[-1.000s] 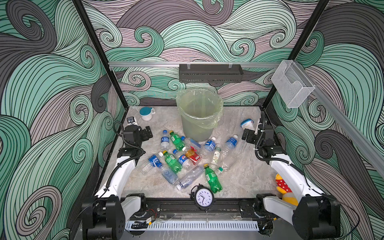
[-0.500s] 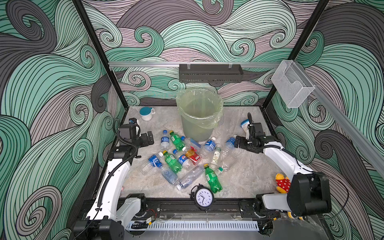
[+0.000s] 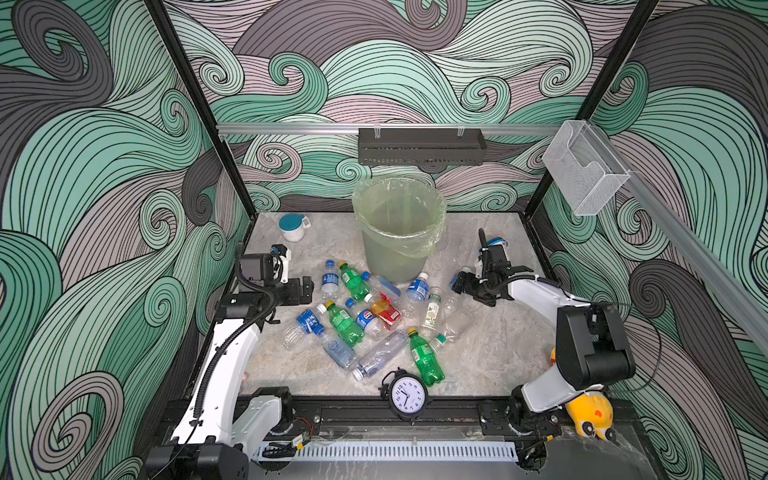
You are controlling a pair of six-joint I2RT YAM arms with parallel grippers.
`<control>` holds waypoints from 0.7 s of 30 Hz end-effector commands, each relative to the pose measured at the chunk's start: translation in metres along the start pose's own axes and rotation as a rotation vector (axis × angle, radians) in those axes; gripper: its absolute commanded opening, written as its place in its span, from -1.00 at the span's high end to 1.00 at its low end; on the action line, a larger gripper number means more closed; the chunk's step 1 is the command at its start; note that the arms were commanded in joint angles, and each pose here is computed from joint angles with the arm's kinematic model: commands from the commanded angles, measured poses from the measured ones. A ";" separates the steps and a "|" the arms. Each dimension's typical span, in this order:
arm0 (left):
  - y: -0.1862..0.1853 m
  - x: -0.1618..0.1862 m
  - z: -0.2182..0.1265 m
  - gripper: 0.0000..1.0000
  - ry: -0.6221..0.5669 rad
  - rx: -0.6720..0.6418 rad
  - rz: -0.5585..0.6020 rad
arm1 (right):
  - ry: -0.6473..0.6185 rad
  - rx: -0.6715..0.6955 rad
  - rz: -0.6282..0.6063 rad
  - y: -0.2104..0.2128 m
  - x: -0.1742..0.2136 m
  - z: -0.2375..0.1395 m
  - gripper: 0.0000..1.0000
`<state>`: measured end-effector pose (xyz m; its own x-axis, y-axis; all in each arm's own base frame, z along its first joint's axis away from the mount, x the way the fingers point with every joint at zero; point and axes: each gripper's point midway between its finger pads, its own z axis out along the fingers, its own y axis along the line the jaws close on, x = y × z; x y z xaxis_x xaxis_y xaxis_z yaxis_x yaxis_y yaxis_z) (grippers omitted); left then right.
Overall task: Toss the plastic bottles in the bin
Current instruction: 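Reach the right gripper down to the blue-label water bottle and grasp it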
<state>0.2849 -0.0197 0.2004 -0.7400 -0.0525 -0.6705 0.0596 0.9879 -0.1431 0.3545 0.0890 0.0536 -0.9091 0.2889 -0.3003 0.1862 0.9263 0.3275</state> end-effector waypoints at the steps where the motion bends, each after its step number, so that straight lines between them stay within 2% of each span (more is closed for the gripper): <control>1: -0.005 -0.007 -0.007 -0.97 -0.008 0.019 0.036 | -0.001 -0.018 0.034 0.009 -0.010 0.011 -0.67; 13: 0.003 -0.010 -0.012 -0.97 -0.025 -0.037 0.062 | 0.027 0.015 0.043 0.009 -0.016 0.036 -0.47; 18: 0.005 -0.015 -0.011 -0.96 -0.042 -0.045 0.058 | 0.019 0.001 -0.002 0.015 -0.023 0.032 -0.20; 21: 0.005 -0.018 -0.011 -0.96 -0.054 -0.046 0.055 | -0.009 0.007 -0.045 0.019 -0.030 0.019 -0.18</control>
<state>0.2857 -0.0142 0.1999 -0.7367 -0.0118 -0.6761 0.0682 0.9935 -0.0916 0.3887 0.1031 0.0378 -0.9155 0.2835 -0.2854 0.1841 0.9261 0.3293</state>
